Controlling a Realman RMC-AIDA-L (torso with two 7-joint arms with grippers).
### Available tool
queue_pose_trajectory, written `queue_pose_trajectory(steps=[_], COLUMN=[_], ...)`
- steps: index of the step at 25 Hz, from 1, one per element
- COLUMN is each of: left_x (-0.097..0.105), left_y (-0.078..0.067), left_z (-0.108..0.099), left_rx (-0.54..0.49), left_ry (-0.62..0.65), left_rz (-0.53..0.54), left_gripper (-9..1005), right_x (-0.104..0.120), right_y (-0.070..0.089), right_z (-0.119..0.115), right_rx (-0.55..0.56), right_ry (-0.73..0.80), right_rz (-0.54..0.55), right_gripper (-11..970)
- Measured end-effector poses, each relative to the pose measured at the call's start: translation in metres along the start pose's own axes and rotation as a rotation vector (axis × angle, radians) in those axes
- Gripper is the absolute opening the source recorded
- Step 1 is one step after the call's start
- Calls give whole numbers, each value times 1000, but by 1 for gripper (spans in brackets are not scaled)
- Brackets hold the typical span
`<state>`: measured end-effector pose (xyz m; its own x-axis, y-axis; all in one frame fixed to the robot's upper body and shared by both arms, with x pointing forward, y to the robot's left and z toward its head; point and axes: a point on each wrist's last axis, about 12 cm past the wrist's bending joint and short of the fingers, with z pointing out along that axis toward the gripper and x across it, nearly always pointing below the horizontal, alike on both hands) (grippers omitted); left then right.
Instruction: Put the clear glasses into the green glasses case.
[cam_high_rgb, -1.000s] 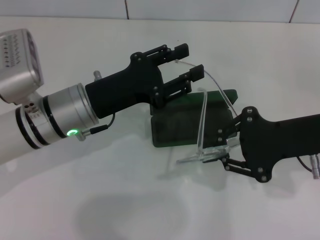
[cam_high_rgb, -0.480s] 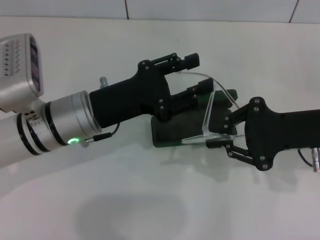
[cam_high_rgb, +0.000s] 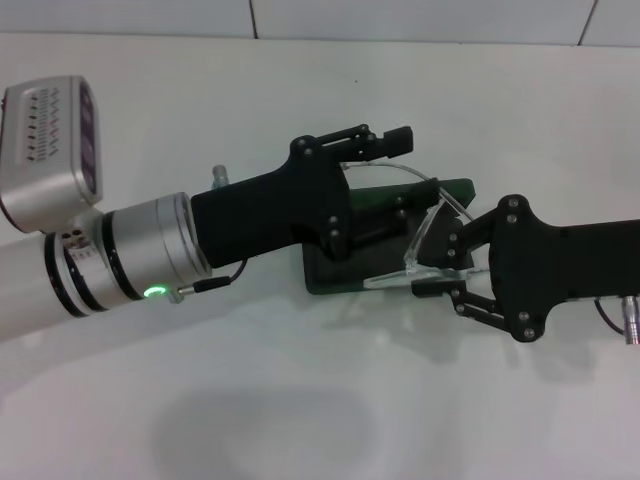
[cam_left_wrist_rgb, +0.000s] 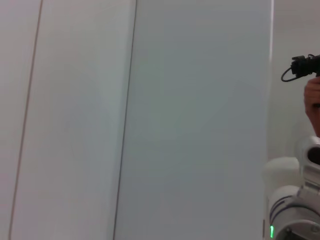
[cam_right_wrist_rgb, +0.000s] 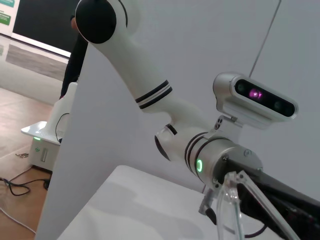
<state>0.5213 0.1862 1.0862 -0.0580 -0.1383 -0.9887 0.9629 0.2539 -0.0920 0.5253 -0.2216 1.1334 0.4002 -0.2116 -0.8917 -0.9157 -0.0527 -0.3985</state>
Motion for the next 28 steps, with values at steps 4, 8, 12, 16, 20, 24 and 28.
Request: queue_pose_trajectory(steps=[4, 8, 12, 16, 20, 24, 28], left_x=[-1, -3, -7, -9, -9, -4, 0], left_y=[1, -1, 0, 5, 13, 17, 15], left_z=[-2, -5, -16, -32, -52, -63, -49], left_rx=[-7, -2, -32, -118, -246, -336, -283], left_ry=[-7, -25, -70, -105, -126, -123, -100], left_rz=[2, 4, 6, 16, 38, 32, 14], left_gripper=[574, 574, 574, 574, 574, 574, 574], right_x=[0, -1, -1, -5, -11, -16, -17], right_y=[1, 1, 1, 3, 8, 12, 14], right_z=[-1, -1, -1, -2, -8, -14, -11], right_rx=[-1, -1, -1, -24, -57, -83, -102], right_ry=[-1, -1, -2, -34, -88, -140, -152], right_rz=[9, 12, 11, 9, 8, 6, 7], right_gripper=[122, 122, 122, 122, 122, 122, 122])
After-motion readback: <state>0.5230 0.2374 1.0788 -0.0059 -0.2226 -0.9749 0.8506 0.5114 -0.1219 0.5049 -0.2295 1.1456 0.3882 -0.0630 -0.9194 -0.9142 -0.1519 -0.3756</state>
